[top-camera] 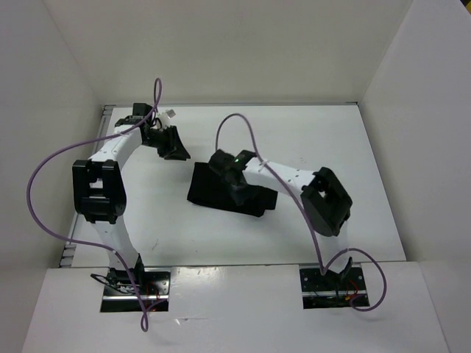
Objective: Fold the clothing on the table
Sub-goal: Fold the skirt
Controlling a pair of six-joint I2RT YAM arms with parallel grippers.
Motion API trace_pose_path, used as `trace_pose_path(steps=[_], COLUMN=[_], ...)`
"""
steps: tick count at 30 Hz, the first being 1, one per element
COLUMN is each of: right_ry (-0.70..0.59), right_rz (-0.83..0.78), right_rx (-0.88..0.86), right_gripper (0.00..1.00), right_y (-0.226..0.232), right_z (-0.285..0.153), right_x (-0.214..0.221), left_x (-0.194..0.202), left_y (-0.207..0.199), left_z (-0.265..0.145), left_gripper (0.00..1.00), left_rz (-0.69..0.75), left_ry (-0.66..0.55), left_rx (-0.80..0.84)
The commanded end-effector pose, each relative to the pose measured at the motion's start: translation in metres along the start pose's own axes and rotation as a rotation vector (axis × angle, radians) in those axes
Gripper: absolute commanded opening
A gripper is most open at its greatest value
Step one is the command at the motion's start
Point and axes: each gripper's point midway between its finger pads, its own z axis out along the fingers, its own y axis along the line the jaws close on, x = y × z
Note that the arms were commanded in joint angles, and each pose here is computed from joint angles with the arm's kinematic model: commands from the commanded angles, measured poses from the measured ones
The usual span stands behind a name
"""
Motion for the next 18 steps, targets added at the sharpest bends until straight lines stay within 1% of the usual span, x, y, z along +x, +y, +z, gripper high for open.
trace_pose_path(steps=[1, 2, 3, 4, 5, 6, 7, 8, 9, 10, 11, 12, 13, 17, 18], right_ry=[-0.139, -0.153, -0.127, -0.119, -0.152, -0.13, -0.137, -0.161, -0.154, -0.153, -0.176, -0.147, -0.145, -0.135, -0.162], right_rz=[0.285, 0.347, 0.431, 0.47, 0.594, 0.591, 0.631, 0.681, 0.698, 0.712, 0.738, 0.746, 0.762, 0.771, 0.776], right_rx=[0.015, 0.019, 0.013, -0.003, -0.071, -0.067, -0.12, -0.133, -0.155, -0.202, -0.219, -0.235, -0.269, -0.358, -0.371], right_gripper=[0.47, 0.48, 0.49, 0.51, 0.54, 0.54, 0.55, 0.55, 0.56, 0.56, 0.57, 0.57, 0.58, 0.58, 0.58], right_y=[-0.062, -0.074, -0.091, -0.097, -0.116, -0.114, -0.115, -0.13, -0.132, -0.131, -0.139, -0.136, -0.138, -0.13, -0.133], right_z=[-0.041, -0.041, -0.03, -0.023, -0.013, -0.008, -0.008, -0.001, 0.004, 0.006, 0.009, 0.02, 0.023, 0.034, 0.033], right_x=[-0.037, -0.042, -0.035, -0.034, -0.038, -0.031, -0.032, -0.036, -0.031, -0.032, -0.036, -0.032, -0.034, -0.037, -0.044], left_x=[-0.006, -0.001, 0.0, 0.001, 0.009, 0.009, 0.013, 0.017, 0.017, 0.022, 0.026, 0.031, 0.031, 0.038, 0.039], left_y=[-0.026, -0.034, -0.04, -0.041, -0.044, -0.044, -0.048, -0.048, -0.046, -0.057, -0.058, -0.064, -0.067, -0.079, -0.076], left_z=[-0.008, -0.004, -0.002, 0.004, 0.019, 0.019, 0.026, 0.032, 0.033, 0.038, 0.043, 0.047, 0.05, 0.06, 0.062], left_gripper=[0.34, 0.34, 0.34, 0.34, 0.32, 0.32, 0.32, 0.32, 0.32, 0.32, 0.32, 0.32, 0.32, 0.32, 0.32], left_rz=[0.074, 0.087, 0.09, 0.095, 0.099, 0.099, 0.11, 0.109, 0.11, 0.135, 0.136, 0.15, 0.157, 0.18, 0.175], left_ry=[-0.041, -0.025, -0.021, -0.011, 0.031, 0.032, 0.046, 0.061, 0.06, 0.072, 0.086, 0.101, 0.106, 0.135, 0.141], left_rx=[0.066, 0.083, 0.101, 0.104, 0.117, 0.118, 0.124, 0.124, 0.124, 0.147, 0.149, 0.155, 0.159, 0.17, 0.168])
